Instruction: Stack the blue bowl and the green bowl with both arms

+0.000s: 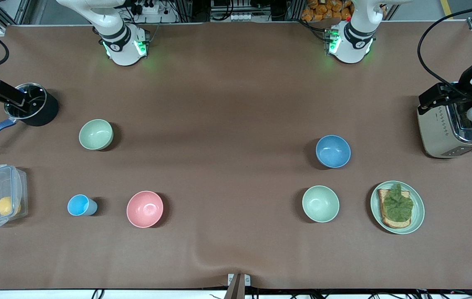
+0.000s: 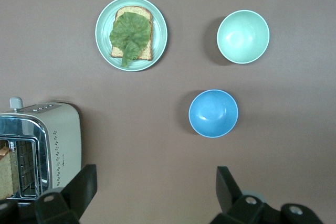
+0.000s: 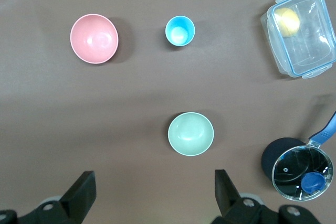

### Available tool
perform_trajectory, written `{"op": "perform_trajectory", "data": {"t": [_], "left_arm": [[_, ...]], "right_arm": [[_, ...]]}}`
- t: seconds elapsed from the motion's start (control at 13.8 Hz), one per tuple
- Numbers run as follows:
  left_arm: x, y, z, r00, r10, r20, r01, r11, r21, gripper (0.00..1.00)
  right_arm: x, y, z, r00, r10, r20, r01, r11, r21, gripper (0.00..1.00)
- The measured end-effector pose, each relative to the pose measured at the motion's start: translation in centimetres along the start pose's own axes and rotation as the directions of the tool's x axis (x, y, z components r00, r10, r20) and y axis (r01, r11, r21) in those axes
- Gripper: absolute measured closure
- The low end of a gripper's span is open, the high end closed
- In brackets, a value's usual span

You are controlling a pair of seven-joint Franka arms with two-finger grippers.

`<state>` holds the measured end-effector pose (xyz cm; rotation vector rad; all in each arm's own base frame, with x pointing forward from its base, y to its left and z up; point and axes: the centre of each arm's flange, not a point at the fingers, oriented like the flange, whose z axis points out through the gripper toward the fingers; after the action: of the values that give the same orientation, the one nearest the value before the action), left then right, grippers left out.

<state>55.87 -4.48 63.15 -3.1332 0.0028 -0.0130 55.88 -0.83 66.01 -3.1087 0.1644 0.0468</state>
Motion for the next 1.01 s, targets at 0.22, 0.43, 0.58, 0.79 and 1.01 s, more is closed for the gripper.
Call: {"op": "perform_trajectory", "data": {"t": [0.22,0.43,0.58,0.79,1.01], "left_arm": [[0.0,0.2,0.1,1.0,0.003,0.002,-0.003,1.0,0.0,0.0],[0.1,0.5,0.3,1.0,0.009,0.005,-0.009,1.0,0.0,0.0],[0.2,0.6,0.6,1.0,0.01,0.011,-0.01,1.0,0.001,0.0],[0.4,0.4,0.9,1.0,0.006,0.017,-0.006,1.0,0.001,0.0],[0.5,-0.1,1.3,1.0,-0.003,0.026,0.003,1.0,0.002,0.0]], "right_arm": [[0.0,0.0,0.0,1.0,0.0,0.0,0.0,1.0,0.0,0.0],[0.0,0.0,0.0,1.0,0.0,0.0,0.0,1.0,0.0,0.0],[0.0,0.0,0.2,1.0,-0.004,0.004,0.004,1.0,0.0,0.0],[0.3,0.8,1.5,0.999,-0.027,0.032,0.027,1.0,-0.002,0.0],[0.9,2.7,4.3,0.997,-0.025,0.074,0.025,1.0,0.0,0.0]]}}
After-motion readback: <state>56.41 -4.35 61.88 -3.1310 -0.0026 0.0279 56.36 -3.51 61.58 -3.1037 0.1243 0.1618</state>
